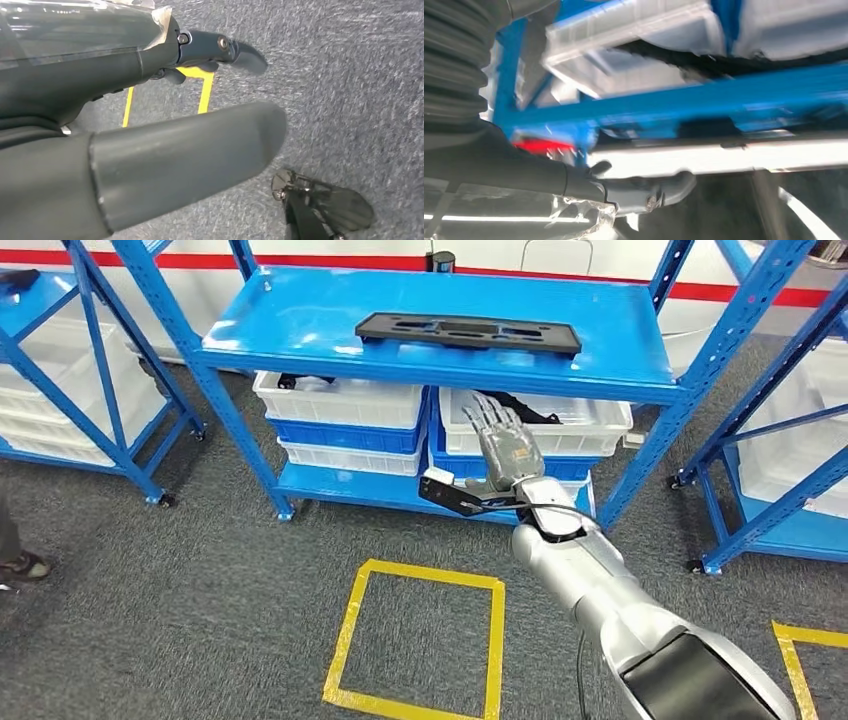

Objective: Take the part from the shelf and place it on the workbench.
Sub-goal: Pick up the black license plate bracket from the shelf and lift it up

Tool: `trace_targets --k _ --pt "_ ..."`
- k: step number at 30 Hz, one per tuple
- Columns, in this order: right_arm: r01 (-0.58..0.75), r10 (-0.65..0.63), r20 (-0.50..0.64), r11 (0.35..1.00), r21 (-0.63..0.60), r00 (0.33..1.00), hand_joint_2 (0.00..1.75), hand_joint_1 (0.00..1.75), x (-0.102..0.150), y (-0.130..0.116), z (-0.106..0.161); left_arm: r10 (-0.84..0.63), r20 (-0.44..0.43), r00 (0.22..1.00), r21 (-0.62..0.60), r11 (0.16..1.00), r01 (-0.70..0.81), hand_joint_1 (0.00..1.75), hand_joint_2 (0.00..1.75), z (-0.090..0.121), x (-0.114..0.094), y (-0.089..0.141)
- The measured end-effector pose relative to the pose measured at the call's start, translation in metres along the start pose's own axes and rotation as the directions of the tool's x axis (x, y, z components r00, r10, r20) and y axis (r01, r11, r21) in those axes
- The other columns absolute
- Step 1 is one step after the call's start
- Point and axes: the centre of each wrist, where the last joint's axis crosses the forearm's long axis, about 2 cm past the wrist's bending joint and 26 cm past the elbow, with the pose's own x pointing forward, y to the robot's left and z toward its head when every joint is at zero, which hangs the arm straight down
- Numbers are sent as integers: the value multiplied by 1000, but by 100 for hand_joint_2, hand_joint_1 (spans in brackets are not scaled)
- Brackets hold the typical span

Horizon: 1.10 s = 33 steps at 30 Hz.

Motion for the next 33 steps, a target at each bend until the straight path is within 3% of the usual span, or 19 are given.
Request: trace_targets --k 33 --pt "-18 18 -17 1000 -1 1000 175 0 -2 1 2 0 -4 1000 -9 1000 0 0 0 1 2 -3"
